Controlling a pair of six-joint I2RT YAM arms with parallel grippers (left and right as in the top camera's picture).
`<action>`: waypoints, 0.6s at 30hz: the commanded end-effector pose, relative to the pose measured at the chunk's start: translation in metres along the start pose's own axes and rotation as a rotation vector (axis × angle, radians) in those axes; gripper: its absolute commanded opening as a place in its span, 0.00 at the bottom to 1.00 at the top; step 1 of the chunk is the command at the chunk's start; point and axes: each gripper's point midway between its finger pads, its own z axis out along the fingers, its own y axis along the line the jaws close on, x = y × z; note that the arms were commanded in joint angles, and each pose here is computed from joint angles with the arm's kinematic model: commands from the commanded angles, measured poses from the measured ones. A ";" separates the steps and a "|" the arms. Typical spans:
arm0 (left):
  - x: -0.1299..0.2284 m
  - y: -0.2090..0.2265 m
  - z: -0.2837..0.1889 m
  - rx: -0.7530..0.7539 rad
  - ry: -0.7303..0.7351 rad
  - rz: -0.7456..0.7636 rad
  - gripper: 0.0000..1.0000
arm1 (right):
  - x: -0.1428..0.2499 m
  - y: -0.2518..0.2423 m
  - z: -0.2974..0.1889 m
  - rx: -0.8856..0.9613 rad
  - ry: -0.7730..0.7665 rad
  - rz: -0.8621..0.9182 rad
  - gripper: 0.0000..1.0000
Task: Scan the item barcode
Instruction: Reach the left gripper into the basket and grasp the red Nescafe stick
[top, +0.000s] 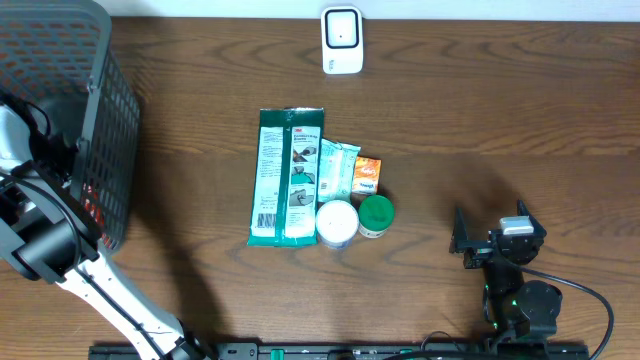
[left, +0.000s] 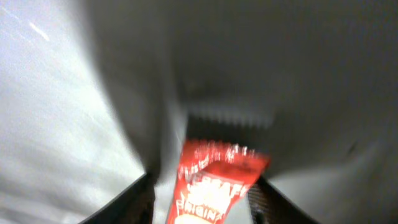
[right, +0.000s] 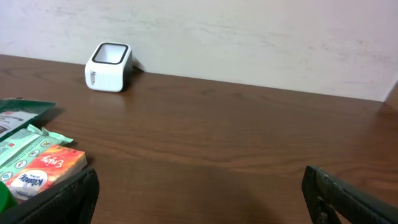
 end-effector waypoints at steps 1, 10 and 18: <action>-0.012 0.003 -0.010 -0.008 -0.053 -0.073 0.58 | 0.002 0.000 0.000 0.001 0.005 0.012 0.99; 0.014 0.003 -0.016 -0.019 0.033 -0.127 0.61 | 0.002 0.000 0.000 0.001 0.005 0.012 0.99; 0.040 0.024 -0.007 -0.146 0.133 -0.146 0.51 | 0.002 0.000 0.000 0.001 0.005 0.012 0.99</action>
